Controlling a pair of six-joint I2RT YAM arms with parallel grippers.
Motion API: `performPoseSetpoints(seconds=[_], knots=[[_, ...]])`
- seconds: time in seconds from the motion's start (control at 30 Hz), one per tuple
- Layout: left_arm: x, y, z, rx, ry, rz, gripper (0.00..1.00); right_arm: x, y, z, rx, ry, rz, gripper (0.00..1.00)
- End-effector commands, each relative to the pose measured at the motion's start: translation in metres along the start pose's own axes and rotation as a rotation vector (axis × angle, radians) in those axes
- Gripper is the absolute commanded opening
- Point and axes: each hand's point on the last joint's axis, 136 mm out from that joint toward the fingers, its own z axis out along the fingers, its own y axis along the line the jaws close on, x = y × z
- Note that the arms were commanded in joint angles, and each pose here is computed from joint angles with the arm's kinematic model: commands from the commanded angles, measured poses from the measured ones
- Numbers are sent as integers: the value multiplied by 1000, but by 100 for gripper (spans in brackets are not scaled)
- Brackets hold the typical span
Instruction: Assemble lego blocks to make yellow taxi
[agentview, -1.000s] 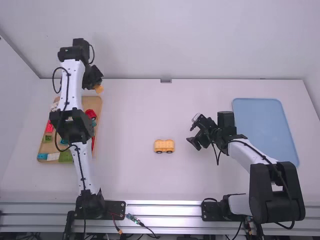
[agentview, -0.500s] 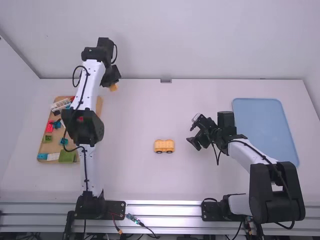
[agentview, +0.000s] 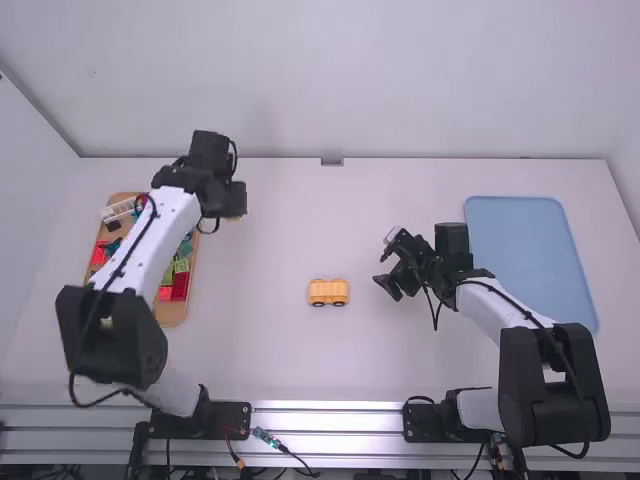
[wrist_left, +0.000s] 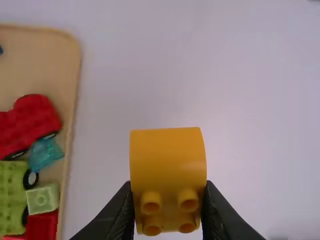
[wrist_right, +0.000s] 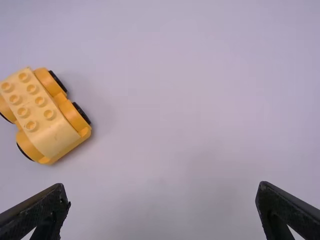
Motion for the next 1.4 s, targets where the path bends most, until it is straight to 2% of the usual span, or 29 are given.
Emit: performPoseSetpoints(seconds=[0.0, 0.17, 0.27, 0.37, 0.67, 0.8, 1.13, 1.37], knots=[[52, -39, 2, 277, 70, 346, 2, -11, -3, -4, 9, -26, -13, 99], [121, -56, 9, 477, 118, 699, 2, -11, -4, -4, 10, -27, -12, 99], [150, -51, 17, 501, 162, 827, 2, -11, -4, -4, 9, -27, -12, 99], [164, -50, 21, 527, 167, 937, 2, -11, -4, -4, 9, -27, -12, 99], [165, -62, 39, 407, 168, 1113, 2, -11, -3, -4, 9, -25, -12, 99], [172, -63, 53, 303, 237, 1224, 1, -11, -3, -4, 7, -25, -11, 99], [188, -59, 88, 304, 366, 1282, 1, -11, -3, -4, 8, -24, -10, 99], [180, -66, 100, 316, 378, 1313, 2, -10, -3, -4, 6, -22, -6, 99]])
